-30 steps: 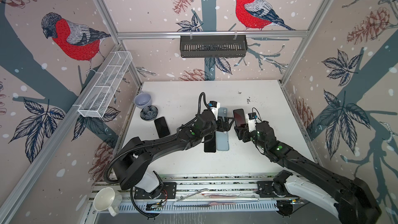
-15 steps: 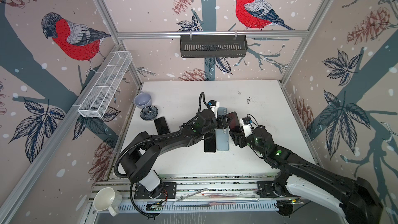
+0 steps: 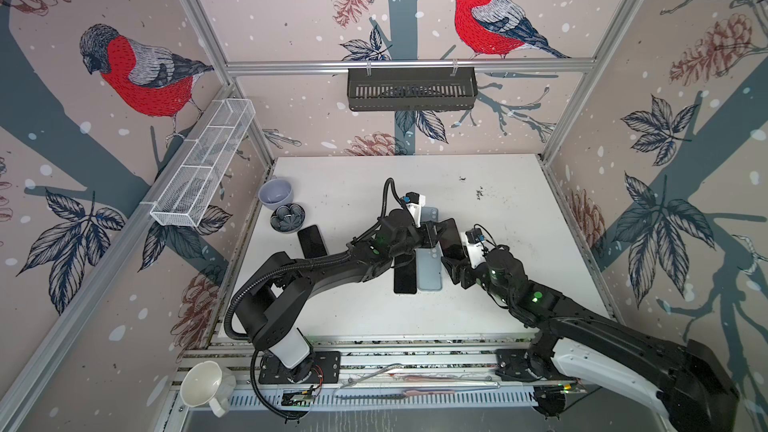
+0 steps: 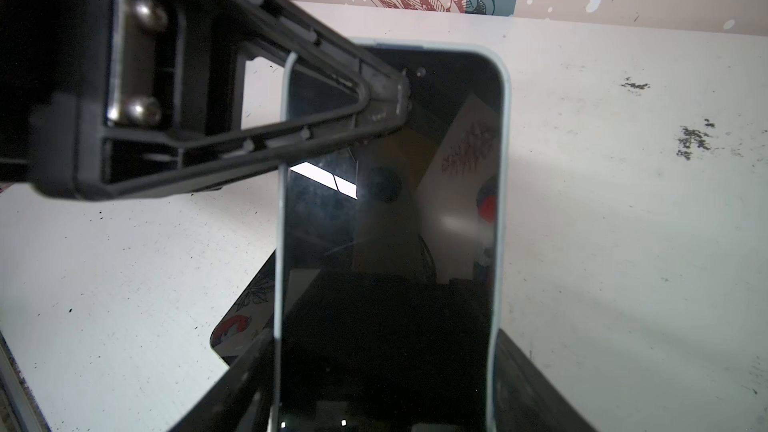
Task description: Take the phone out of the phone case
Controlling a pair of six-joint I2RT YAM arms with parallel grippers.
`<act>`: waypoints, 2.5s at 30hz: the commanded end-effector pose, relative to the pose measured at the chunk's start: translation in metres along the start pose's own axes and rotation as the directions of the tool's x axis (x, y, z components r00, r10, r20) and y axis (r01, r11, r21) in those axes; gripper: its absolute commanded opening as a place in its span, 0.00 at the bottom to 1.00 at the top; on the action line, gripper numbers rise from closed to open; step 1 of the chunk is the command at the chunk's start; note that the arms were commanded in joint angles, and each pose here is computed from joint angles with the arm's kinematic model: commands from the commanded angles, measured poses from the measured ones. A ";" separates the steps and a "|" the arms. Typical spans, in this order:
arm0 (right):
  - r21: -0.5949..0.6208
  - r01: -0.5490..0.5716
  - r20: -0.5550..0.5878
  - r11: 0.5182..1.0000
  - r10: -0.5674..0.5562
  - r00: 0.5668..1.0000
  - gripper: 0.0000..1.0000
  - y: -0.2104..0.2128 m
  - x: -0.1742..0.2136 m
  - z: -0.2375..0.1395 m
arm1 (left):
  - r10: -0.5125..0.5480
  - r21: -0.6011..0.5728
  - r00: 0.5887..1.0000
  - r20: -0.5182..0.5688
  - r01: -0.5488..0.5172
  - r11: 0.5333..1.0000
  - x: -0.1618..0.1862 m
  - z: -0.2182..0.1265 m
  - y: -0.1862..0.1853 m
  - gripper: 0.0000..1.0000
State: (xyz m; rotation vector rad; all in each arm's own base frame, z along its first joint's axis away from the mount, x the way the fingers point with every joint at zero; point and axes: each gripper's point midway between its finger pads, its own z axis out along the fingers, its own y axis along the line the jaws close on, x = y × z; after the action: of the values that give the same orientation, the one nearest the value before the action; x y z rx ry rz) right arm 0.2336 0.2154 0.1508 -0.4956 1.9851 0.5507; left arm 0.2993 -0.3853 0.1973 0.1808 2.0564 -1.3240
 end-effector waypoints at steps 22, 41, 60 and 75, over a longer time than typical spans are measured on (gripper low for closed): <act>-0.261 -0.051 0.170 0.964 0.098 0.981 1.00 0.049 -0.053 -0.042 | 0.074 -0.020 0.937 0.341 -0.072 0.997 -0.056 -0.127 -0.033 0.00; -0.548 -0.251 0.189 0.798 0.411 0.892 1.00 0.071 -0.050 -0.079 | -0.098 0.283 0.854 0.511 -0.060 0.957 -0.063 -0.208 -0.076 0.00; -0.759 -0.291 0.068 0.582 0.516 0.854 0.98 0.122 -0.056 -0.085 | -0.216 0.431 0.812 0.543 -0.049 0.901 -0.061 -0.229 -0.083 0.00; -0.804 -0.277 0.045 0.527 0.518 0.854 0.58 0.144 -0.057 -0.088 | -0.228 0.453 0.811 0.539 -0.051 0.890 -0.059 -0.226 -0.085 0.00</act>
State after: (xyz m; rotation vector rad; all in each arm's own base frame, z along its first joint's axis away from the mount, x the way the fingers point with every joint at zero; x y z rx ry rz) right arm 0.1178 0.2911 0.2442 -0.4312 1.5668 1.7084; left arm 0.2089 -0.2300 0.3262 -0.1141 1.3690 -1.5957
